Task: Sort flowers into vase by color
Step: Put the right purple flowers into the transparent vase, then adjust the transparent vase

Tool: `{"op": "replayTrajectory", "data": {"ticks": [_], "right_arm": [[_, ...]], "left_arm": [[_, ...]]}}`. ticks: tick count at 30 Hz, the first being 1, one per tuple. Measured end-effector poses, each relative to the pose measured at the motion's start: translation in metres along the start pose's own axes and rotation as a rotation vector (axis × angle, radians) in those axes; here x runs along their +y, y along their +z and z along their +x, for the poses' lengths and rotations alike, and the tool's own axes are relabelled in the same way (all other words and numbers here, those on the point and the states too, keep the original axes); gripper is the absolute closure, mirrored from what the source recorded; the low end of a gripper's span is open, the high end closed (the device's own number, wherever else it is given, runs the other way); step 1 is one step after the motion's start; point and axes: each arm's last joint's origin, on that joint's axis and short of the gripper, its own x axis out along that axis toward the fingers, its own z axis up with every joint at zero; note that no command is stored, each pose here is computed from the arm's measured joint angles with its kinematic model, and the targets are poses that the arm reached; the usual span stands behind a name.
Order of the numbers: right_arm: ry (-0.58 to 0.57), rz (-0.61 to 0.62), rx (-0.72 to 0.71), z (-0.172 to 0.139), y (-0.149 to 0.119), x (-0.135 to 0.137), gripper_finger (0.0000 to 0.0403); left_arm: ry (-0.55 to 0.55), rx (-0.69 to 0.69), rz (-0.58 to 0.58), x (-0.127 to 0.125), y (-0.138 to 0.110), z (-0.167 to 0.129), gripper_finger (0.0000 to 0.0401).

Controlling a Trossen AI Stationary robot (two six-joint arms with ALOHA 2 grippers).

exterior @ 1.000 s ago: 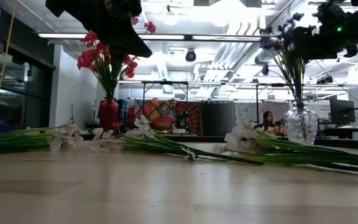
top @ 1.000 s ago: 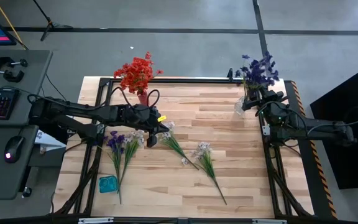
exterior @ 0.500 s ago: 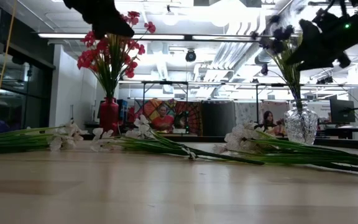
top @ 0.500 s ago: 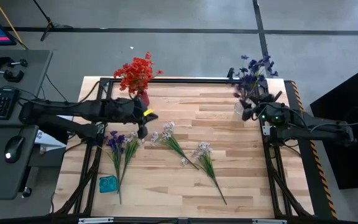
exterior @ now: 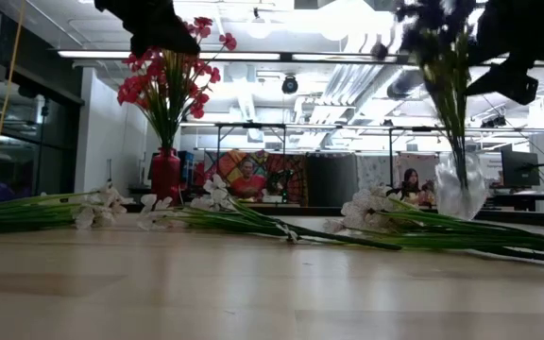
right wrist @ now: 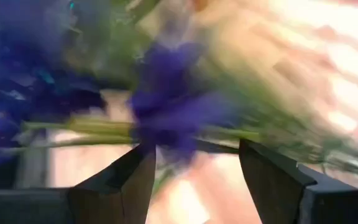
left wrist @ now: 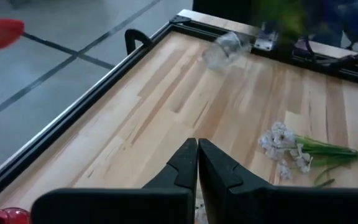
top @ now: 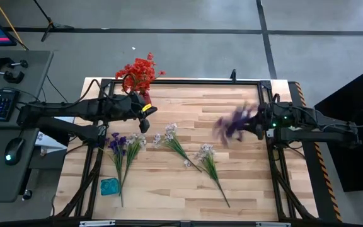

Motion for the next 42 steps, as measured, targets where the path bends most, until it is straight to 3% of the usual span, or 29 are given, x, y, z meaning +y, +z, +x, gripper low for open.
{"op": "replayTrajectory", "data": {"ticks": [3, 14, 18, 21, 31, 42], "right_arm": [[0.046, -0.004, 0.012, -0.002, 0.002, 0.003, 0.0182], [-0.072, 0.023, -0.144, -0.013, 0.016, 0.007, 0.0182], [-0.11, 0.129, -0.099, 0.001, 0.018, 0.008, 0.0182], [-0.09, 0.115, -0.026, 0.019, 0.023, 0.012, 0.0182], [-0.17, -0.405, 0.406, 0.078, 0.032, 0.02, 0.0182], [-0.137, -0.947, 0.79, 0.122, 0.038, 0.02, 0.0182]], "left_arm": [[0.002, 0.001, 0.002, 0.0, 0.0, 0.0, 0.0401], [0.027, 0.002, 0.03, 0.008, 0.001, 0.001, 0.0401], [-0.025, 0.018, 0.066, 0.009, 0.001, 0.002, 0.0401], [-0.053, 0.021, 0.097, 0.01, 0.001, 0.002, 0.0401], [-0.047, 0.024, 0.211, 0.022, 0.003, 0.005, 0.0401], [-0.032, 0.028, 0.167, 0.025, 0.003, 0.006, 0.0401]]}}
